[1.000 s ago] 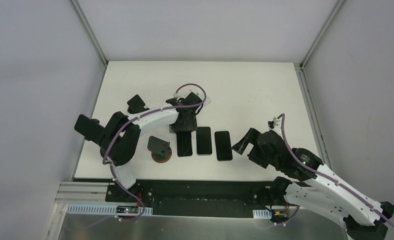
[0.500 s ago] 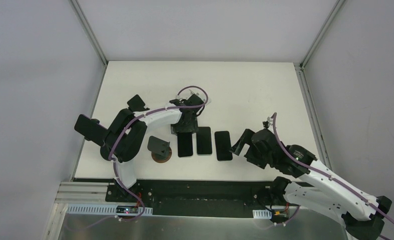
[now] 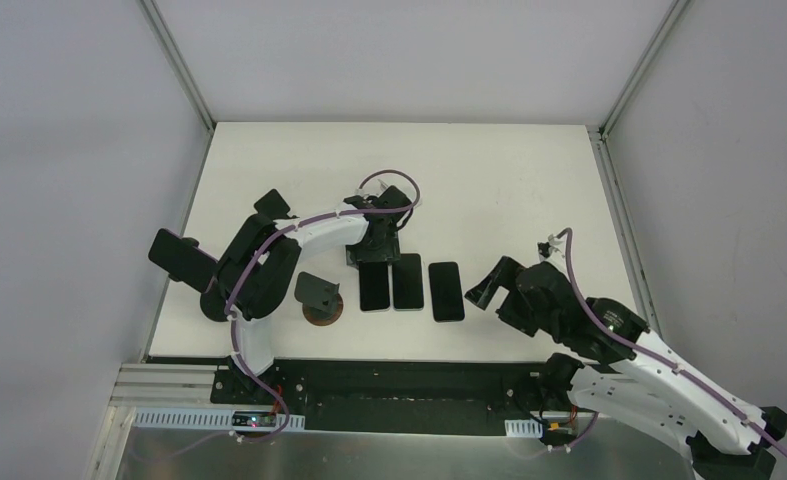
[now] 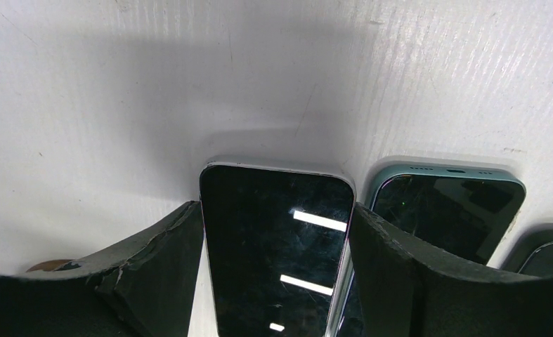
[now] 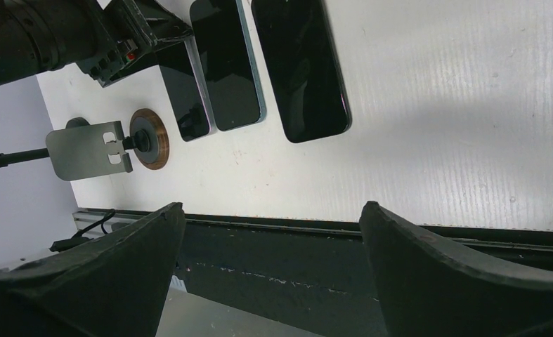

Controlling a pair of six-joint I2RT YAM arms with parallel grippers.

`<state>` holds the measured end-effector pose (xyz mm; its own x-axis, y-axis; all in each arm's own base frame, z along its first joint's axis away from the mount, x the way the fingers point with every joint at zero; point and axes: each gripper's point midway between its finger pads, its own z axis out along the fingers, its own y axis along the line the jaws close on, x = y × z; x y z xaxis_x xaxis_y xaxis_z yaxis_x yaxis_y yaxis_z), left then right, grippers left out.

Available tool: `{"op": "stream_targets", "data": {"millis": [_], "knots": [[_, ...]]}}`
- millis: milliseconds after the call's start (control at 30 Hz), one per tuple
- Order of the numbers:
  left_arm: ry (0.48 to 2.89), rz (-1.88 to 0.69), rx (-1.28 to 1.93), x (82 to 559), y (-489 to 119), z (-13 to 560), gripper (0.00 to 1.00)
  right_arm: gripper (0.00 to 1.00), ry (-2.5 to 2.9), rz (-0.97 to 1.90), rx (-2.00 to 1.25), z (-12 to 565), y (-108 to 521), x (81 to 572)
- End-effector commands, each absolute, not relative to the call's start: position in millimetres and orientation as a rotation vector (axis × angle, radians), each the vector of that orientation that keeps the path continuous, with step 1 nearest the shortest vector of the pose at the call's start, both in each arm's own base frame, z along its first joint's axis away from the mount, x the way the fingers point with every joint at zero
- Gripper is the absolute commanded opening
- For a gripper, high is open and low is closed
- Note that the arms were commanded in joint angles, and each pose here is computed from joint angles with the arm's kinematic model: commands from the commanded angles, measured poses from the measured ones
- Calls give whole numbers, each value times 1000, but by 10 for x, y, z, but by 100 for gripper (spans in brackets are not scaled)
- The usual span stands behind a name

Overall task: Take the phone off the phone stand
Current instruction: Place the phone at the center of the board.

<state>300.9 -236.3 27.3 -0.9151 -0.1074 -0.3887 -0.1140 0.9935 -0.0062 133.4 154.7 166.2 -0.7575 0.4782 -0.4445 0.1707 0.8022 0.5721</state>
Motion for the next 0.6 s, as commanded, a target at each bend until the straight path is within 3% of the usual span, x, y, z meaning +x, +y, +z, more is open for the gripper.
{"op": "stream_targets", "data": {"millis": [0, 400, 433, 567], "knots": [[2704, -7, -169, 3070, -2462, 358, 31, 99, 2413, 649, 482, 1611, 1525, 1338], [2686, -23, -142, 3084, -2463, 464, 84, 99, 2433, 642, 469, 1621, 1582, 1354], [2681, -30, -140, 3090, -2468, 490, 95, 99, 2426, 635, 479, 1624, 1564, 1362], [2660, -58, -132, 3113, -2489, 612, 99, 99, 2396, 659, 496, 1671, 1547, 1374]]}}
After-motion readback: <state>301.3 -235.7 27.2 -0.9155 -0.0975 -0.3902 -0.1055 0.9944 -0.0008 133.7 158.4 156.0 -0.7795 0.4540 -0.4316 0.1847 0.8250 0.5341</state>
